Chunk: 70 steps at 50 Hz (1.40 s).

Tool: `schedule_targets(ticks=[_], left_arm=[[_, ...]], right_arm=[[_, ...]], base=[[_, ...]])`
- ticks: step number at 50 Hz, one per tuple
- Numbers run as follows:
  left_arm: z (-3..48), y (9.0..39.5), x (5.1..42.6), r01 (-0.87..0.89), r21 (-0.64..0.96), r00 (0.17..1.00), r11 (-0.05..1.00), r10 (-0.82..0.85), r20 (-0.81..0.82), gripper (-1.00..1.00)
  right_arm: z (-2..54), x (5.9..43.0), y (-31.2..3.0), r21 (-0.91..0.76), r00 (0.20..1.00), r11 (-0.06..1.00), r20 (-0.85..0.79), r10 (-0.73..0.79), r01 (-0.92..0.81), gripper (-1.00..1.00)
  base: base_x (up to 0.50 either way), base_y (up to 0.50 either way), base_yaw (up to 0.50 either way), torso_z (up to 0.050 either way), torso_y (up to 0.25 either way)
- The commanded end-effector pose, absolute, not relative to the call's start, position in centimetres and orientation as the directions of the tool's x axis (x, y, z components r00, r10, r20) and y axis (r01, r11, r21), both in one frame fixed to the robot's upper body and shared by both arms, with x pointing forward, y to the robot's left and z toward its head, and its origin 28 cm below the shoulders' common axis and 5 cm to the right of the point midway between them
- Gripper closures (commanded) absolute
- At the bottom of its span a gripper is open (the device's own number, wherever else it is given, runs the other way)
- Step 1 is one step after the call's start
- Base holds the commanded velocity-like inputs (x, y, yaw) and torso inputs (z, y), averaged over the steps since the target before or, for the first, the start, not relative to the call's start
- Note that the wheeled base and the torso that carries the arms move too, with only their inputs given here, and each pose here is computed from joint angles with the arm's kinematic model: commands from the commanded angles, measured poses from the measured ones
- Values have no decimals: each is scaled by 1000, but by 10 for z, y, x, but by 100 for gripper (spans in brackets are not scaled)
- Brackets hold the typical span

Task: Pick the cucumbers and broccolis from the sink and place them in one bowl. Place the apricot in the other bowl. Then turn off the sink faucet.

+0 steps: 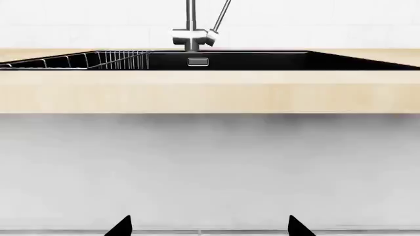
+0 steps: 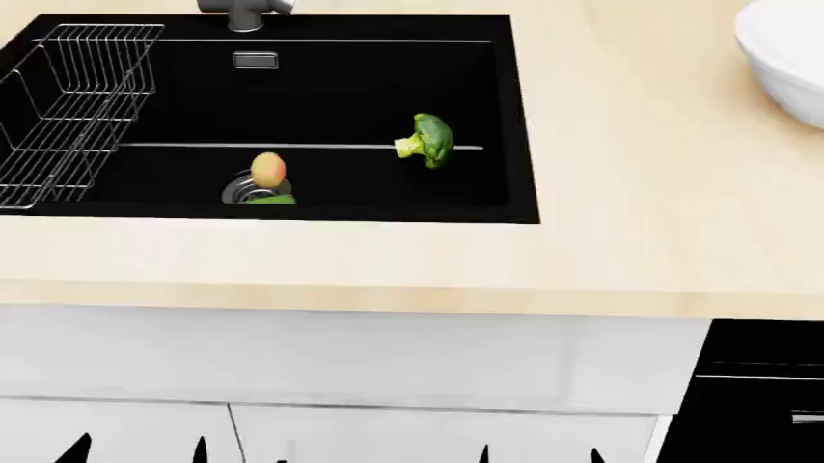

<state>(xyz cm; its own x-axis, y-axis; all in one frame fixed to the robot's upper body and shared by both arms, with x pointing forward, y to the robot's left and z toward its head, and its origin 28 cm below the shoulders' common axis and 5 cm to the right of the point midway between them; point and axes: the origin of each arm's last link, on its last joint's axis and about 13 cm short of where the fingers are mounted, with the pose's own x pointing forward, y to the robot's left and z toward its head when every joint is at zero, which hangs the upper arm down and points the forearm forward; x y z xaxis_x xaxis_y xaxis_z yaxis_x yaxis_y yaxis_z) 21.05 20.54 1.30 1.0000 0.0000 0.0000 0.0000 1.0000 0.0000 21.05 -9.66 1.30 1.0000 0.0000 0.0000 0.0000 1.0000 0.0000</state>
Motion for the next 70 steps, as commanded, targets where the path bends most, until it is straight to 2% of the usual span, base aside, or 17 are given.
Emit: schedule_targets(ticks=[1,13,14,15,27,59,70], left_arm=[[13,205,211,-4,5,1000,1000,4,-2,-100],[16,207,210,-37,-3,999,999,37,9,-100],[9,209,190,-35,18,998,999,36,-44,-100],[16,207,210,-41,-1,999,999,41,5,-100],[18,207,210,-40,10,999,999,40,12,-100],[106,213,194,63,45,995,997,-66,77,-100],[118,211,193,76,59,993,995,-80,81,-100]], right_arm=[[13,210,-96,-6,1000,1000,-4,-6,6,-100],[15,210,-96,0,1000,1000,-13,0,0,-100],[7,192,-103,-60,999,998,-42,-15,12,-100],[15,210,-96,-1,1000,1000,-12,0,0,-100],[15,210,-95,-11,1000,1000,-17,5,-5,-100],[68,198,-107,-36,998,999,41,42,-40,-100],[77,195,-108,-30,997,998,56,50,-48,-100]], base=[[0,0,0,0,0],[0,0,0,0,0],[0,0,0,0,0],[0,0,0,0,0],[0,0,0,0,0],[0,0,0,50,84],[0,467,0,50,81]])
